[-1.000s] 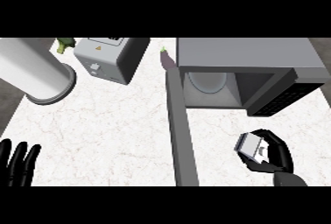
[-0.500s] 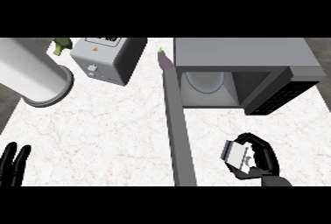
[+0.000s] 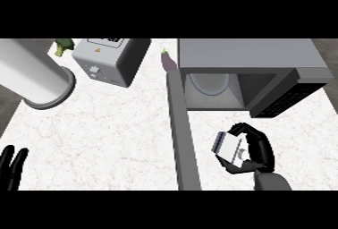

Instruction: Pick up the milk, place it into the microwave and close the microwave

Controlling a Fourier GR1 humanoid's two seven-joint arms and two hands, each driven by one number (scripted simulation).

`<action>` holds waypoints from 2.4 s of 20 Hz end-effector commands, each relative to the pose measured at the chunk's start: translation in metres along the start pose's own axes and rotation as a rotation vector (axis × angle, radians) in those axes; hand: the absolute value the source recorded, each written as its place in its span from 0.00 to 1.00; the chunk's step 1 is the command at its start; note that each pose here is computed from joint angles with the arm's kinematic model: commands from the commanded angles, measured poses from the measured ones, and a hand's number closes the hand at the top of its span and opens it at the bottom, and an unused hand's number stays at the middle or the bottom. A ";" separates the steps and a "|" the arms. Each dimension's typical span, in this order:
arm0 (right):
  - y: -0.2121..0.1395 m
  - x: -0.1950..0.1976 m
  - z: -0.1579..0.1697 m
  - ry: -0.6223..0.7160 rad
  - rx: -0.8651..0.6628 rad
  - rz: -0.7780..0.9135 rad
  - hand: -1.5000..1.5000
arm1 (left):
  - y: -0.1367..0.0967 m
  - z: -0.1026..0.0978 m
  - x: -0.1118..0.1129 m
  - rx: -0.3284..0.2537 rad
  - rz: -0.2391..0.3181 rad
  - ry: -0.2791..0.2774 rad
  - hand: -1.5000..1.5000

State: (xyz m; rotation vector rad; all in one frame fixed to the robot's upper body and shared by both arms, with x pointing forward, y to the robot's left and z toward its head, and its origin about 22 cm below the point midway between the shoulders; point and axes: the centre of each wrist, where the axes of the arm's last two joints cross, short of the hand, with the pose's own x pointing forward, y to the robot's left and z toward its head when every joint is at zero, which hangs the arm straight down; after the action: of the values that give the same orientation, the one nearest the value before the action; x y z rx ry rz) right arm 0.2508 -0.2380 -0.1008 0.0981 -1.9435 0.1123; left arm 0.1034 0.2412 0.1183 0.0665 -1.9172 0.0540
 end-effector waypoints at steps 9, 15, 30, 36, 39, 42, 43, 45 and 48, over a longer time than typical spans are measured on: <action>0.045 0.027 -0.110 0.064 -0.032 0.219 1.00 | 0.021 0.000 0.001 0.002 -0.019 -0.002 0.00; 0.032 0.026 -0.157 0.097 -0.077 0.341 1.00 | 0.013 0.004 0.013 -0.017 0.005 0.010 0.00; -0.009 0.052 -0.217 0.084 -0.377 0.680 1.00 | 0.014 -0.007 -0.004 -0.066 0.008 -0.003 0.00; 0.004 0.046 -0.217 0.072 -0.211 0.829 0.00 | 0.017 -0.006 -0.015 -0.061 -0.018 0.000 0.00; 0.002 0.054 -0.226 0.091 -0.130 0.832 0.00 | 0.022 -0.006 -0.016 -0.077 -0.038 0.017 0.00; 0.007 0.049 -0.221 0.095 -0.102 0.825 0.00 | 0.013 -0.010 -0.015 -0.086 -0.047 0.003 0.00; 0.009 0.049 -0.222 0.108 -0.108 0.813 0.00 | 0.015 -0.008 -0.009 -0.084 -0.049 0.009 0.00; 0.012 0.054 -0.228 0.112 -0.072 0.788 0.00 | 0.018 -0.006 -0.008 -0.070 -0.065 -0.003 0.00; 0.013 0.063 -0.238 0.096 -0.092 0.770 0.00 | 0.013 -0.007 -0.014 -0.092 -0.067 0.007 0.00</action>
State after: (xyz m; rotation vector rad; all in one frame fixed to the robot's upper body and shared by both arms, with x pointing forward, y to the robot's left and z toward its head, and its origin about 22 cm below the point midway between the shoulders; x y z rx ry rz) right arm 0.4398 -0.1955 0.0317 -0.7308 -1.7851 0.5188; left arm 0.1125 0.2574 0.1099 0.0599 -1.9121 -0.0609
